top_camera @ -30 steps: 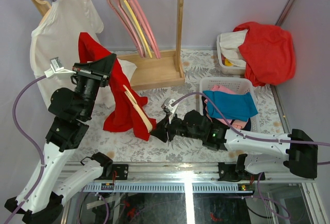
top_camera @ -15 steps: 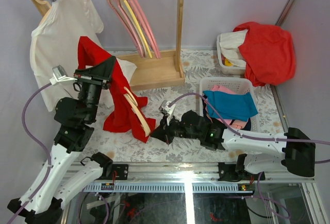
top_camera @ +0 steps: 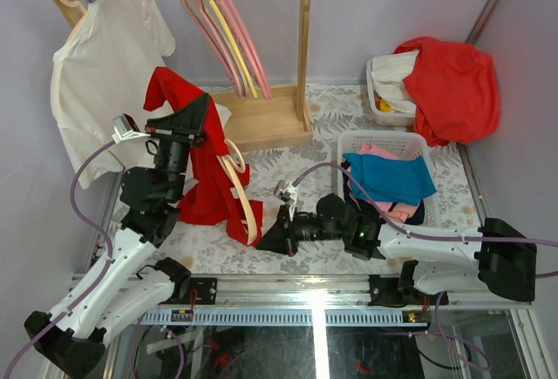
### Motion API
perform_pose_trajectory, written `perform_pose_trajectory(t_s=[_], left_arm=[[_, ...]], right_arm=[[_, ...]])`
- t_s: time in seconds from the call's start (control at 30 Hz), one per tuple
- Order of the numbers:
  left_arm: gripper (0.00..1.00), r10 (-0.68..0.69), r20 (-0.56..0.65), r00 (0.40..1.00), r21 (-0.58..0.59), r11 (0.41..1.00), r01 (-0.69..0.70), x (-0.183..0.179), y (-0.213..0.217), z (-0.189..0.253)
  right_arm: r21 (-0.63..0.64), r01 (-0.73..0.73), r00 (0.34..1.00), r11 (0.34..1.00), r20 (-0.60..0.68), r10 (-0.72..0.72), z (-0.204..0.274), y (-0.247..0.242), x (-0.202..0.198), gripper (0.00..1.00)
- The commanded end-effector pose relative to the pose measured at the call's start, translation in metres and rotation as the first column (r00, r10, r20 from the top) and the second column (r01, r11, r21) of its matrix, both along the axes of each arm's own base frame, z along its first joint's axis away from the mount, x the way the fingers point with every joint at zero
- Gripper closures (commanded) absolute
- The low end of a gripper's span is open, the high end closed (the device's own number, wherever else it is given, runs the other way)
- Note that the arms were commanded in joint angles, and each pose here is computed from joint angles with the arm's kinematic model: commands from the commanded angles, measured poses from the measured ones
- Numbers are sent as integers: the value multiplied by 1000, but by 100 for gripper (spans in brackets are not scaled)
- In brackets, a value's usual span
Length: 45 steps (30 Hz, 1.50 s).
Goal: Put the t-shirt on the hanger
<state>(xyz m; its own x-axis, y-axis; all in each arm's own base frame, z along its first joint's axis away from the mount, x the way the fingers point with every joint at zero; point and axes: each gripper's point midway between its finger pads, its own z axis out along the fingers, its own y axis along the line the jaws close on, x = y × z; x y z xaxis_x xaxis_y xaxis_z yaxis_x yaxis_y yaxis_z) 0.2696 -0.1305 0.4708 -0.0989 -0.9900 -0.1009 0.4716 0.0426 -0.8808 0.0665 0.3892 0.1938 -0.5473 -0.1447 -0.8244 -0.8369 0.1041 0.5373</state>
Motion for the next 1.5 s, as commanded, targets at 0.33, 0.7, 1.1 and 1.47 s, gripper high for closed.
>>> perform_pose_trajectory(t_s=[0.33, 0.7, 1.1, 1.47], left_arm=[[100, 172, 277, 945, -169, 977, -128, -34, 36, 64], [100, 56, 132, 990, 40, 997, -61, -28, 8, 58], [100, 26, -119, 993, 169, 986, -5, -18, -1, 29], [100, -29, -211, 977, 160, 985, 64, -1, -21, 46]], right_arm=[[155, -111, 975, 982, -176, 138, 13, -26, -46, 100], [41, 266, 959, 963, 89, -269, 79, -66, 22, 93], [-21, 369, 889, 929, 301, -346, 168, -51, 63, 48], [-2, 363, 861, 932, 383, -334, 235, -54, 67, 49]])
